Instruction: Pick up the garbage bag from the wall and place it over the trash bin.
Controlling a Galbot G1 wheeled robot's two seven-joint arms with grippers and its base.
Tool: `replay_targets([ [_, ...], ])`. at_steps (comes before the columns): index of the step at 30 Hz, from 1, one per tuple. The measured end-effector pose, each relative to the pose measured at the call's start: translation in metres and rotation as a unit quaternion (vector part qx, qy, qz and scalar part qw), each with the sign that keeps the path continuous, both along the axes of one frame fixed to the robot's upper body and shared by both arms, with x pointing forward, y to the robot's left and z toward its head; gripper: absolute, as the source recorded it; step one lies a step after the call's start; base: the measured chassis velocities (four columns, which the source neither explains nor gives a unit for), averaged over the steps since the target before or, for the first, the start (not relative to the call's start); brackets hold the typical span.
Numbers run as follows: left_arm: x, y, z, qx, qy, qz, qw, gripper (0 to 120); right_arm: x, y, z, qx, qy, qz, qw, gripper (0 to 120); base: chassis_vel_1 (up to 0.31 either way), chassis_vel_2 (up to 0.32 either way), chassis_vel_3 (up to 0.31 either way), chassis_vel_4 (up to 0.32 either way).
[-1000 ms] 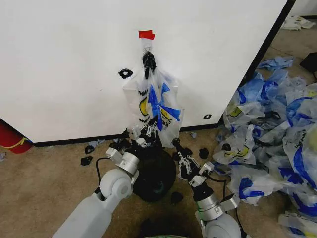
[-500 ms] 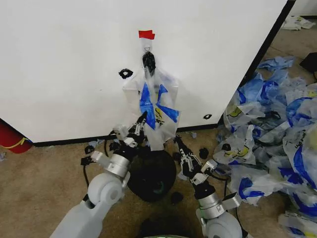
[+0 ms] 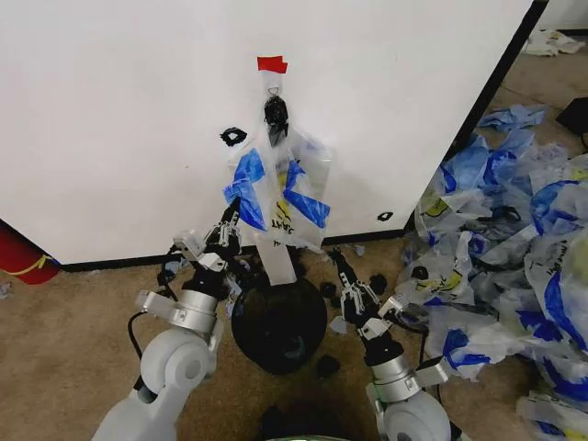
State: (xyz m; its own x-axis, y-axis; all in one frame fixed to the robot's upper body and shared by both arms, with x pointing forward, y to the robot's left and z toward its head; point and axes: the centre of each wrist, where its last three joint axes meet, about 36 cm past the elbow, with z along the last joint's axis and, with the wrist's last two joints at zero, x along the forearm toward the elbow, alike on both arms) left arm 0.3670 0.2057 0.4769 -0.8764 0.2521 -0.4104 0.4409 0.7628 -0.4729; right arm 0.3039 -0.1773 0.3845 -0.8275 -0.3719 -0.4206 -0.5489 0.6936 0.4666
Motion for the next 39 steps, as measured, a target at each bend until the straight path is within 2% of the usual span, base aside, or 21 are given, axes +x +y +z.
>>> replay_targets([
  [5, 0.000, 0.000, 0.001, 0.003, -0.001, -0.002, 1.0000, 0, 0.003, -0.013, 0.001, -0.033, -0.021, -0.010, 0.999, 1, 0.000, 0.000, 0.000, 0.000],
  [11, 0.000, 0.001, -0.003, 0.007, 0.001, -0.001, 1.0000, 0, 0.004, -0.037, 0.008, -0.098, -0.056, -0.023, 0.993, 26, 0.000, 0.000, 0.000, 0.000],
  [13, -0.002, 0.003, -0.004, 0.008, 0.001, 0.002, 1.0000, 0, 0.004, -0.040, 0.012, -0.106, -0.062, -0.021, 0.992, 31, 0.000, 0.000, 0.000, 0.000],
  [18, -0.007, 0.004, -0.004, 0.008, -0.002, 0.006, 0.9999, 0, 0.010, -0.056, 0.044, -0.149, -0.090, -0.008, 0.985, 50, 0.000, 0.000, 0.000, 0.000],
  [20, -0.007, 0.003, -0.004, 0.008, -0.002, 0.006, 0.9999, 0, 0.012, -0.058, 0.050, -0.157, -0.094, -0.005, 0.983, 53, 0.000, 0.000, 0.000, 0.000],
  [22, -0.007, 0.001, -0.004, 0.007, -0.002, 0.003, 1.0000, 0, 0.016, -0.064, 0.070, -0.177, -0.100, 0.005, 0.979, 64, 0.000, 0.000, 0.000, 0.000],
  [25, -0.005, -0.006, -0.005, 0.007, -0.002, -0.008, 0.9999, 0, 0.016, -0.072, 0.095, -0.206, -0.095, 0.017, 0.974, 76, 0.000, 0.000, 0.000, 0.000],
  [26, -0.005, -0.006, -0.005, 0.007, -0.002, -0.008, 0.9999, 0, 0.016, -0.072, 0.095, -0.206, -0.095, 0.017, 0.974, 76, 0.000, 0.000, 0.000, 0.000],
  [28, -0.002, -0.011, -0.006, 0.006, 0.000, -0.017, 0.9998, 0, 0.018, -0.076, 0.116, -0.230, -0.092, 0.028, 0.969, 86, 0.000, 0.000, 0.000, 0.000],
  [31, -0.001, -0.017, -0.008, 0.006, 0.003, -0.023, 0.9997, 0, 0.022, -0.078, 0.147, -0.262, -0.064, 0.045, 0.962, 97, 0.000, 0.000, 0.000, 0.000],
  [39, 0.001, -0.024, -0.013, 0.006, 0.006, -0.025, 0.9997, 0, 0.038, -0.078, 0.180, -0.313, -0.012, 0.061, 0.948, 100, 0.000, 0.000, 0.000, 0.000],
])
